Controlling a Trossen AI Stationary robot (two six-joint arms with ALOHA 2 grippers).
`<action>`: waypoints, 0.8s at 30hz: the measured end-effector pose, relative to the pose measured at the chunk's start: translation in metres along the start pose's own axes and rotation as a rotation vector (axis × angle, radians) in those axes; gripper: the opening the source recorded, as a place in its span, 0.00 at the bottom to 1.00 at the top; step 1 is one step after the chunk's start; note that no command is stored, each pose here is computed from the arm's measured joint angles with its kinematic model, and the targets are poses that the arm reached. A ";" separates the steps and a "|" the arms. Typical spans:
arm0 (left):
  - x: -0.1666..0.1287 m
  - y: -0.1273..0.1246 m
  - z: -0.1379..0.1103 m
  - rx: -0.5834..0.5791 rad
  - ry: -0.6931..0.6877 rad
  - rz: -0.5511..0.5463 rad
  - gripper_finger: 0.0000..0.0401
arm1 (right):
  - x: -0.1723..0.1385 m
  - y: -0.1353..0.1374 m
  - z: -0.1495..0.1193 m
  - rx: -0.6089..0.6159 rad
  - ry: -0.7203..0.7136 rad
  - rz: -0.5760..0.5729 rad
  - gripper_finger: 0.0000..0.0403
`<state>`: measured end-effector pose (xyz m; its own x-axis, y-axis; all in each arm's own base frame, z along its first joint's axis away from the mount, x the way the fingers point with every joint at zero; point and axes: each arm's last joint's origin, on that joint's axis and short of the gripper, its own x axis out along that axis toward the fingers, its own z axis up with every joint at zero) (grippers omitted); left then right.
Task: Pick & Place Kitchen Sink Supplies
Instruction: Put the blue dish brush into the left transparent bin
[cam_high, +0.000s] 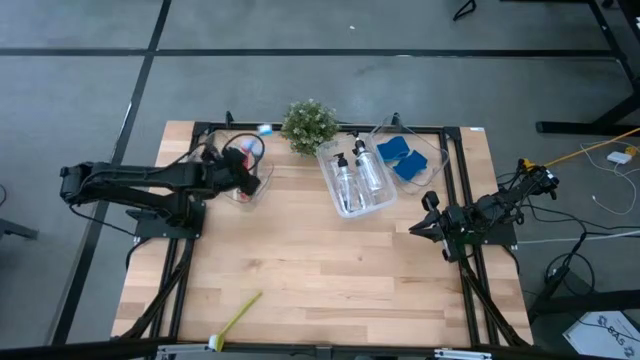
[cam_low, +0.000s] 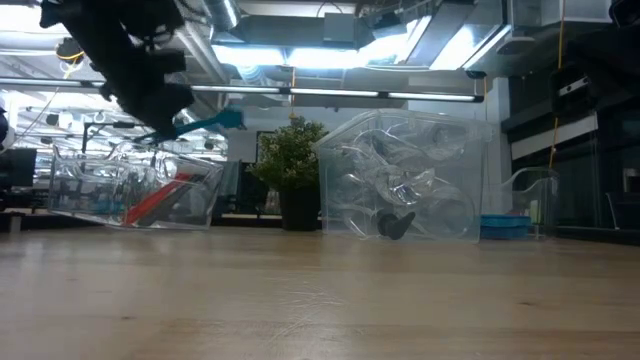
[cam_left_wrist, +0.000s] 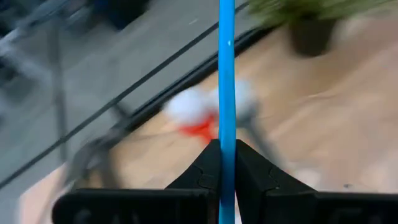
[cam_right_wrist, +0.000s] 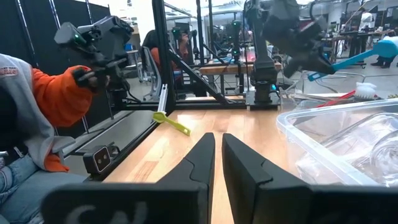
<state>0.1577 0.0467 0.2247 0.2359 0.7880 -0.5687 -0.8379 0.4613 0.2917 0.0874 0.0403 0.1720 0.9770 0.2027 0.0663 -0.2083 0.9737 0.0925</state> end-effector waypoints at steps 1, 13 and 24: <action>-0.003 -0.002 0.001 0.015 -0.026 -0.049 0.04 | 0.000 0.000 0.000 0.000 0.000 0.000 0.08; -0.019 0.005 -0.012 -0.051 -0.055 -0.112 0.04 | 0.000 0.000 0.000 0.000 0.000 0.000 0.08; -0.012 0.033 -0.035 -0.228 0.165 0.135 0.08 | 0.000 0.000 0.000 0.000 0.000 0.000 0.08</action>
<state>0.1101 0.0382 0.2139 0.0478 0.7504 -0.6593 -0.9494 0.2393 0.2035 0.0874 0.0403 0.1720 0.9770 0.2029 0.0663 -0.2085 0.9736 0.0925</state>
